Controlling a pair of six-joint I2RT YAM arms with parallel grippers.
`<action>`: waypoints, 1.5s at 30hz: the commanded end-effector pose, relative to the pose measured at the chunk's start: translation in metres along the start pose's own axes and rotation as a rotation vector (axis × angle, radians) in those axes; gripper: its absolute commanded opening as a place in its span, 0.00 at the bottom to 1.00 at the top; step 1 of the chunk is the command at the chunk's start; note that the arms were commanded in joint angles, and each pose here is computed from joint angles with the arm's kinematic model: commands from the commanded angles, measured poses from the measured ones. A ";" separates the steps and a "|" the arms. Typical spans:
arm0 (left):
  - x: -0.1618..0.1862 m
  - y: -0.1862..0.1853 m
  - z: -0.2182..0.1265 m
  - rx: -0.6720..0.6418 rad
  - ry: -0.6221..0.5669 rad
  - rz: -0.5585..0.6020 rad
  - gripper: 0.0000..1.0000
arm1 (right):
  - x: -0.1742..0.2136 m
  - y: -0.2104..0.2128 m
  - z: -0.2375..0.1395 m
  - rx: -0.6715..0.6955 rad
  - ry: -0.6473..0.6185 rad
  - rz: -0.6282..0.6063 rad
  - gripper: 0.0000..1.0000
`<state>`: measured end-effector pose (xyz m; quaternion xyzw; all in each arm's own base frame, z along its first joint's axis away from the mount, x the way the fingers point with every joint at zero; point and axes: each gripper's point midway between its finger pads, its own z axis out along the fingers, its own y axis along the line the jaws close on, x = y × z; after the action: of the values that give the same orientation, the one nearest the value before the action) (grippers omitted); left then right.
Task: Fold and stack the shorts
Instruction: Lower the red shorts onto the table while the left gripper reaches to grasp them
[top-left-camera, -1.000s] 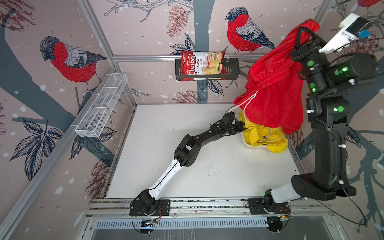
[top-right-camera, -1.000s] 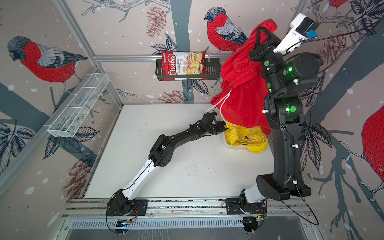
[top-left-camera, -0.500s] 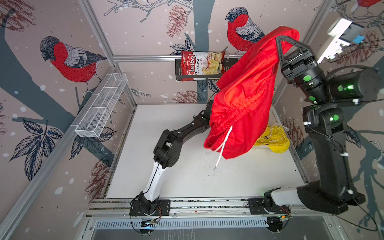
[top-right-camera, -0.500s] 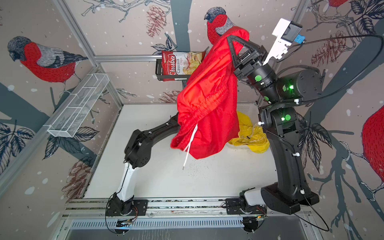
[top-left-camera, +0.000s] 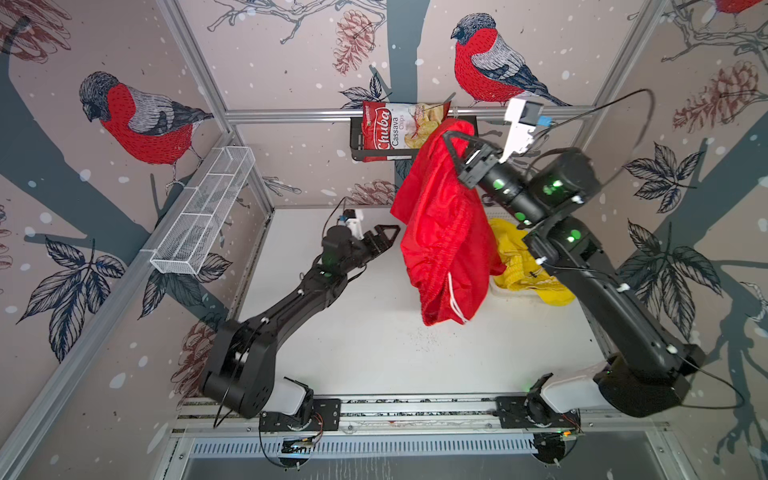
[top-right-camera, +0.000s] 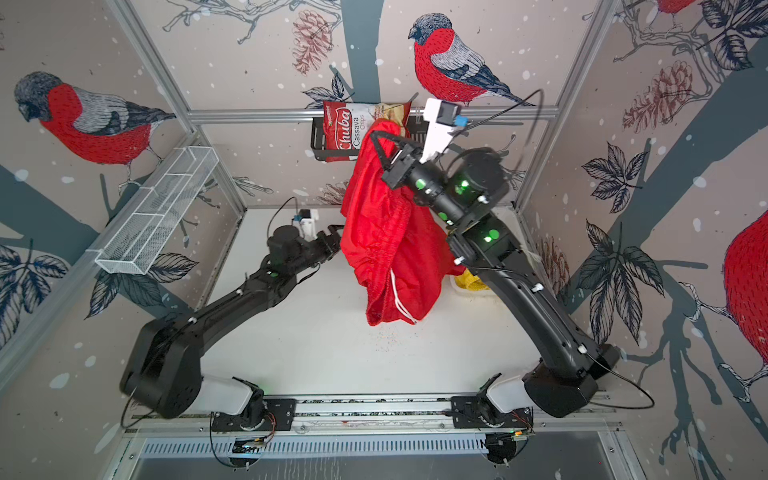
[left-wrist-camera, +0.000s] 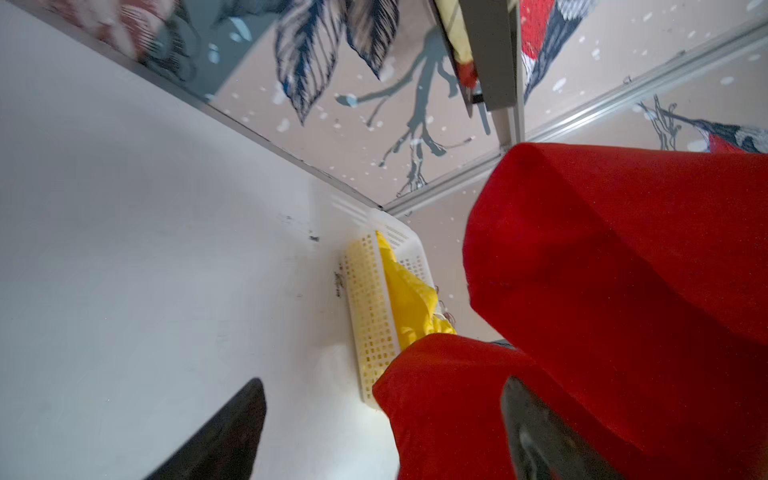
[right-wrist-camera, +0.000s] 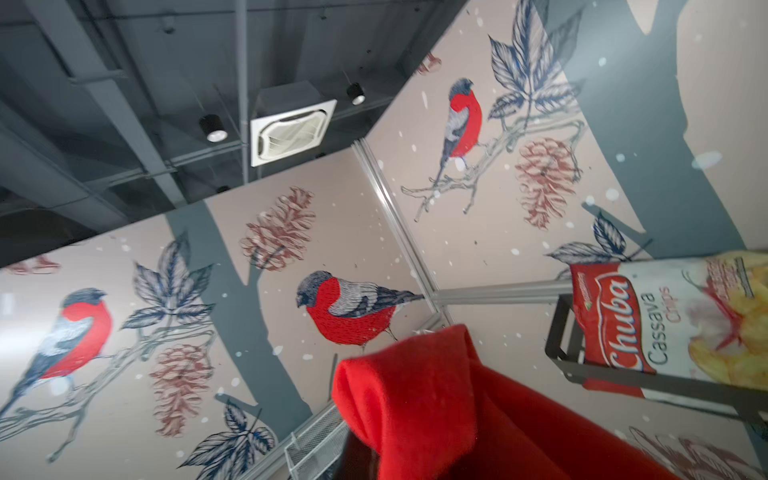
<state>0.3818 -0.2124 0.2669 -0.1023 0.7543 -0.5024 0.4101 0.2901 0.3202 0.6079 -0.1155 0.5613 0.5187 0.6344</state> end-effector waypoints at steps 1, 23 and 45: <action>-0.017 0.005 -0.033 -0.070 -0.093 0.088 0.89 | 0.028 -0.036 0.027 0.254 -0.027 -0.088 0.02; -0.008 0.088 -0.101 -0.504 -0.223 0.124 0.91 | 0.329 -0.217 -0.002 0.771 0.585 -0.029 0.83; -0.012 0.202 0.013 -0.754 -0.041 -0.072 0.82 | 0.343 -0.344 -0.105 1.054 0.687 -0.105 1.00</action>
<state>0.4417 -0.1140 0.1026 -0.2766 0.8760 -0.1921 0.3454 0.4430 0.2768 0.1390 0.0514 0.9058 0.0888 0.4111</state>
